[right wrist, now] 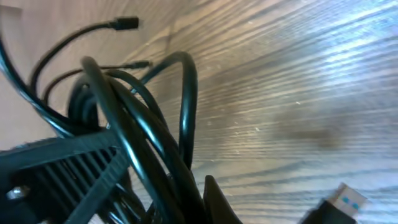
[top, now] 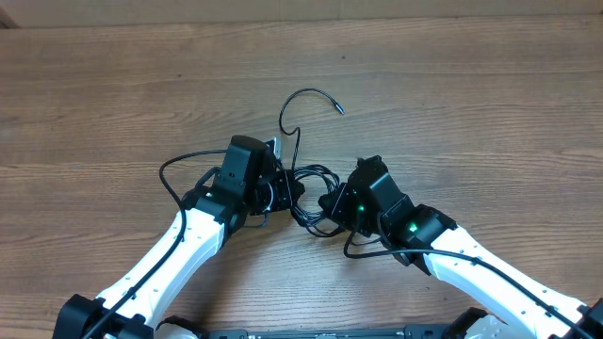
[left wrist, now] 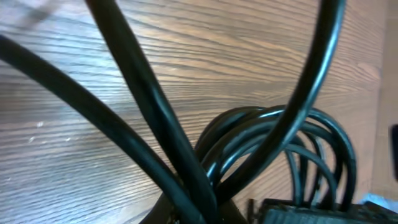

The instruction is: Untangle cables

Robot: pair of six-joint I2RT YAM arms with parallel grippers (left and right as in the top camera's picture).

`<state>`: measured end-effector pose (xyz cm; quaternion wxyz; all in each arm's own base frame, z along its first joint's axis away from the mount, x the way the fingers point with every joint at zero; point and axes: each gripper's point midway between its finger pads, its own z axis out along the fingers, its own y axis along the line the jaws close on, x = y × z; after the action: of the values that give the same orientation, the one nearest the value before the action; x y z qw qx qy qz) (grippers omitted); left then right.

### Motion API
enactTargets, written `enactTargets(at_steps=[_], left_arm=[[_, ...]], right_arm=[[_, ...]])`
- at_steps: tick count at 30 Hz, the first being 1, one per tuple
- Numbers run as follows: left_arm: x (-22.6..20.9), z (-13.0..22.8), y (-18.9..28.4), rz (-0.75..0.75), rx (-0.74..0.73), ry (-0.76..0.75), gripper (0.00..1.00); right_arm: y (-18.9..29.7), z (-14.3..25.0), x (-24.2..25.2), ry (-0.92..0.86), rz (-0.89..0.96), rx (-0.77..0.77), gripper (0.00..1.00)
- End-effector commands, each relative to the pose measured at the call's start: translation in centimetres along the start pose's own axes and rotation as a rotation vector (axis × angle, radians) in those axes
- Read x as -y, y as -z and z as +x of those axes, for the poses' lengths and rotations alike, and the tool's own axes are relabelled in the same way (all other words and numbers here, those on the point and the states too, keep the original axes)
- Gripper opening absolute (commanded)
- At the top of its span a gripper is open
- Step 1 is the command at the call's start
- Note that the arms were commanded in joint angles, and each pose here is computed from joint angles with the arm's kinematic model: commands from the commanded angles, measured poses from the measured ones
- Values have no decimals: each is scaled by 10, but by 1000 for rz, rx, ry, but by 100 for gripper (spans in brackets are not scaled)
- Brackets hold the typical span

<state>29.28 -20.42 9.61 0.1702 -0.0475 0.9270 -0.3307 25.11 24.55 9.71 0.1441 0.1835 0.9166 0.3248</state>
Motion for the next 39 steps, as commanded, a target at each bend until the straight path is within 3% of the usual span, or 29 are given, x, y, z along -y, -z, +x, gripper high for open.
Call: enactTargets(at_steps=[1, 11, 33, 39], left_arm=[[10, -12, 4, 60, 24, 78, 4], [-20, -32, 8, -63, 156, 474, 4], [-78, -75, 37, -161, 367, 687, 4], [-57, -64, 30, -51, 261, 786, 4]], right_arm=[[1, 12, 1, 11, 15, -56, 4], [1, 20, 0, 37, 1, -103, 4], [5, 33, 33, 33, 138, -153, 4], [5, 27, 37, 39, 160, -115, 4]])
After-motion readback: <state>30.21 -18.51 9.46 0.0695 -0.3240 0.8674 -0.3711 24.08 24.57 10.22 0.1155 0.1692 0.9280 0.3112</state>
